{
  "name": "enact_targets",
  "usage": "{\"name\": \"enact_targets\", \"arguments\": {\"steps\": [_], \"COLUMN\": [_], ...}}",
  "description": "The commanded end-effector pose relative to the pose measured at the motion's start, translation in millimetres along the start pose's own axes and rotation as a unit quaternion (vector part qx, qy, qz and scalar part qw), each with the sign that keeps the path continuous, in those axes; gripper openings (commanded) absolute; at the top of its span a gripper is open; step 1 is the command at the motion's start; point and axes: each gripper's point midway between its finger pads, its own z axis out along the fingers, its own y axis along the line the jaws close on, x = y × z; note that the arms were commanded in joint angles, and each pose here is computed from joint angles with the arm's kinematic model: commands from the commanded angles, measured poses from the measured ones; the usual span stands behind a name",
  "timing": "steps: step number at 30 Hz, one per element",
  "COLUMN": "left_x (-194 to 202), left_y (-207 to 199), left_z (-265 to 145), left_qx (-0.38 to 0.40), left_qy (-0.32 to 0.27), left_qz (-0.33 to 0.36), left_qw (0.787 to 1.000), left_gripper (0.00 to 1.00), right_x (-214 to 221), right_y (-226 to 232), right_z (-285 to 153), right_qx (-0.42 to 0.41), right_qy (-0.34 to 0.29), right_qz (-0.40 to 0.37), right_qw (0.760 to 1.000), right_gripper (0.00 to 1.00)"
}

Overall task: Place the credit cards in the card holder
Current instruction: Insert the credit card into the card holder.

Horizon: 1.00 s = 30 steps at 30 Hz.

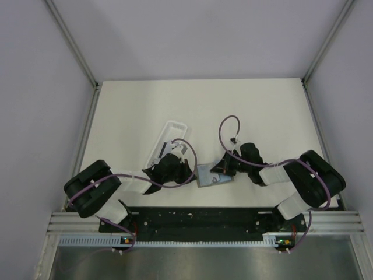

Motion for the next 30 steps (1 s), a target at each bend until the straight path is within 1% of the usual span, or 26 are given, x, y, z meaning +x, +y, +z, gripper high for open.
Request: {"name": "enact_targets", "arguments": {"steps": [1, 7, 14, 16, 18, 21, 23, 26, 30], "left_x": [2, 2, 3, 2, 3, 2, 2, 2, 2], "left_y": [2, 1, 0, 0, 1, 1, 1, -1, 0], "left_z": [4, 4, 2, 1, -1, -2, -2, -1, 0], "left_qx": [-0.006, -0.003, -0.001, -0.001, -0.002, -0.002, -0.001, 0.001, 0.001], "left_qy": [0.008, 0.007, 0.007, 0.005, 0.004, 0.002, 0.002, 0.002, 0.001], "left_qz": [0.006, 0.006, 0.003, 0.004, 0.004, 0.005, 0.005, 0.005, 0.002], "left_qw": [1.000, 1.000, 1.000, 1.000, 1.000, 1.000, 1.000, 1.000, 1.000], "left_gripper": [0.00, 0.00, 0.00, 0.00, 0.00, 0.00, 0.00, 0.00, 0.00], "right_x": [22, 21, 26, 25, 22, 17, 14, 2, -4], "right_y": [-4, -8, 6, 5, 3, 3, 4, 16, 19], "right_z": [-6, -1, 16, 16, 12, 5, -3, -11, -18], "right_qx": [0.005, 0.019, 0.026, 0.037, 0.051, 0.079, 0.100, 0.111, 0.140], "right_qy": [0.037, 0.015, -0.003, -0.007, -0.012, -0.013, -0.008, -0.012, -0.002], "right_qz": [0.006, 0.026, 0.031, 0.029, 0.022, -0.003, -0.019, -0.054, -0.081], "right_qw": [0.999, 0.999, 0.999, 0.999, 0.998, 0.997, 0.995, 0.992, 0.987], "right_gripper": [0.00, 0.00, 0.00, 0.07, 0.17, 0.25, 0.33, 0.40, 0.46]}}
